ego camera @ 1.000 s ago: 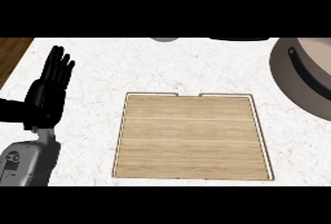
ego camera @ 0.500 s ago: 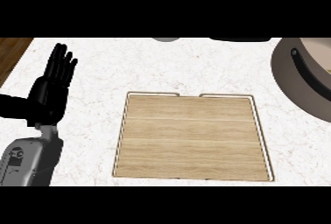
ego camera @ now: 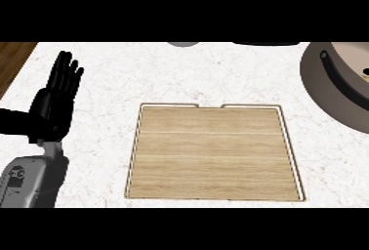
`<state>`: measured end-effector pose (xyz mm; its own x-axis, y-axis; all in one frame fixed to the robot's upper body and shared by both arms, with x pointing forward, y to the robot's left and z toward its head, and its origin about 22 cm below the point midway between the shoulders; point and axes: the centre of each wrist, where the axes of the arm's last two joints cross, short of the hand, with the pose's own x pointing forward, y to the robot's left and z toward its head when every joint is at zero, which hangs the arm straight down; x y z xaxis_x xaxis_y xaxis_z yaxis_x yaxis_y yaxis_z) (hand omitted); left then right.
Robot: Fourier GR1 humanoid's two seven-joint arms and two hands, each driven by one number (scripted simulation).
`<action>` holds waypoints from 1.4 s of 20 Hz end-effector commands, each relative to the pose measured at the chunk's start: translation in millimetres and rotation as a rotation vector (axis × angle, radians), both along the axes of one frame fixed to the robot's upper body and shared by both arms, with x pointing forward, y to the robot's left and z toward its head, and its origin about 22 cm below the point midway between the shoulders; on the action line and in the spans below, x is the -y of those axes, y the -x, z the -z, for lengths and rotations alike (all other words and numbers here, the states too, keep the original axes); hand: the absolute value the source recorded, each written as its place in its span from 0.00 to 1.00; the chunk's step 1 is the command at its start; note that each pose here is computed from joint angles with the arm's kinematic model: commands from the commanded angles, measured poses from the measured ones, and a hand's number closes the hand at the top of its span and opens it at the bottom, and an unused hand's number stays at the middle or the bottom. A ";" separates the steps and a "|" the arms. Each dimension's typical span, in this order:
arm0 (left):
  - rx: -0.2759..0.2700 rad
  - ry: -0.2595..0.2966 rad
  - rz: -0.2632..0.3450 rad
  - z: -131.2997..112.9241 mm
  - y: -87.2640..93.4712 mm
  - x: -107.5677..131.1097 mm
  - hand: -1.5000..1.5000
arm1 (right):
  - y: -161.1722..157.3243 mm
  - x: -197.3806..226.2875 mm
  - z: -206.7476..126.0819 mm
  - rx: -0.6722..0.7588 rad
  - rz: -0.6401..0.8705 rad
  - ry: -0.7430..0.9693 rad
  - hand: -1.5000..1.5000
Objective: Pick the squash from the tray and place it in the pot
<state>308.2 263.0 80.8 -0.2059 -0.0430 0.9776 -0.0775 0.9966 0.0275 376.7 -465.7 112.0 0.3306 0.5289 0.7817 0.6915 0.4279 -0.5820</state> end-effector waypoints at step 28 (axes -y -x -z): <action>-0.009 0.006 -0.023 8.5 10.1 -22.6 0.50 | 197.9 151.2 17.7 0.396 0.128 -0.132 0.00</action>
<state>303.7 272.6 75.9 -0.1927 -0.0457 0.9802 -0.0948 0.9951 0.0278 208.6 -601.0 88.4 0.0487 0.3808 0.9234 0.9042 0.3760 -0.2028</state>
